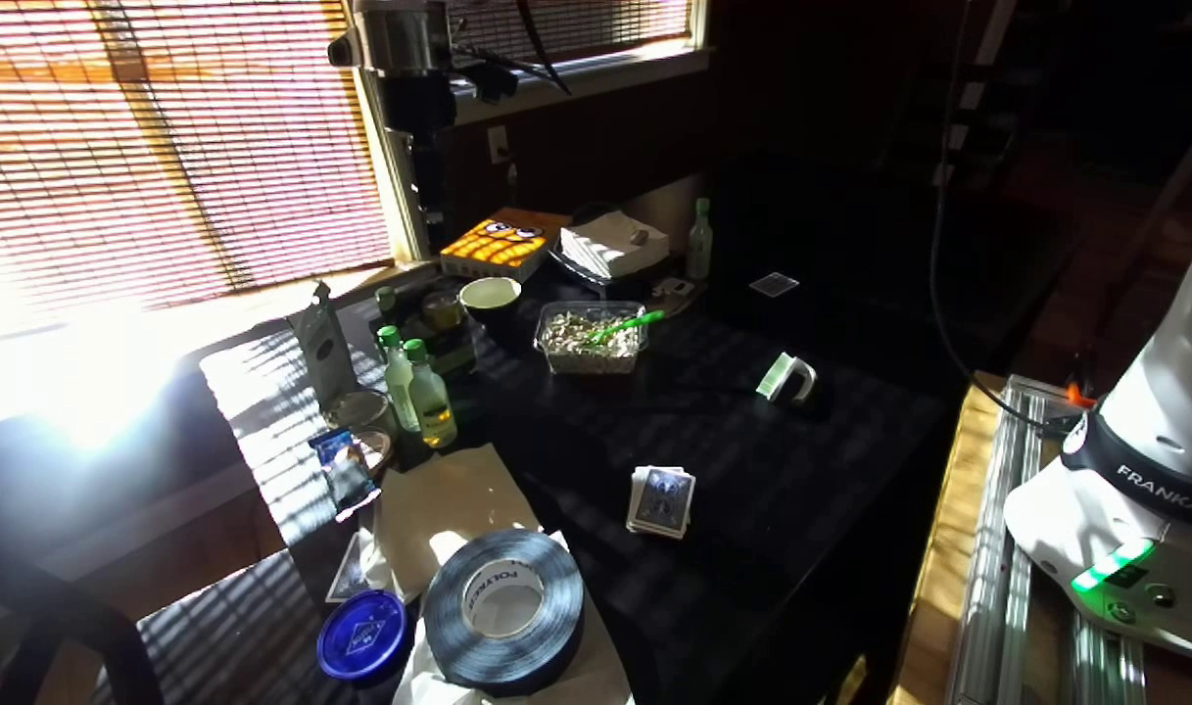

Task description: Move the box to the right.

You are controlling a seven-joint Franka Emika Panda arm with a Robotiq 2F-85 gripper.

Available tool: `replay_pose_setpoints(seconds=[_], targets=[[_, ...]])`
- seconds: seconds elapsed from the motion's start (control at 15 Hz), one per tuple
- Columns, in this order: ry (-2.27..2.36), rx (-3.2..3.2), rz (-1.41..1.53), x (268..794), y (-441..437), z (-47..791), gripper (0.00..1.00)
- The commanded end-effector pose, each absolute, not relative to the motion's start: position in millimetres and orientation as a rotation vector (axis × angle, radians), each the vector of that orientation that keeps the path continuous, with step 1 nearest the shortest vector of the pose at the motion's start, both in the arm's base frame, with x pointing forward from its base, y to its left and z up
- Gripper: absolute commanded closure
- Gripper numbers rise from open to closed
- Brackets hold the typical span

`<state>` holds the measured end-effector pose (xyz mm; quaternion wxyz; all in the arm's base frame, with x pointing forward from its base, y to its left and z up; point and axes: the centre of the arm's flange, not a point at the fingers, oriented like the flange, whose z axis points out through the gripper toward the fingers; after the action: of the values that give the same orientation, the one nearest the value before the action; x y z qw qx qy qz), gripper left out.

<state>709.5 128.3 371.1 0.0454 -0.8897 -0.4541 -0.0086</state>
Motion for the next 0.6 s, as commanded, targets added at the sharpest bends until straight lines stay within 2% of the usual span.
replay_pose_setpoints(seconds=[0.0, 0.27, 0.33, 0.53], targets=[[-1.512, -2.702, -0.033, 773, 141, 354, 0.00], [-1.394, -2.777, -0.146, 804, 135, 321, 0.00], [-1.437, -2.736, -0.094, 759, 132, 328, 0.00], [-1.408, -2.755, -0.121, 772, 126, 313, 0.00]])
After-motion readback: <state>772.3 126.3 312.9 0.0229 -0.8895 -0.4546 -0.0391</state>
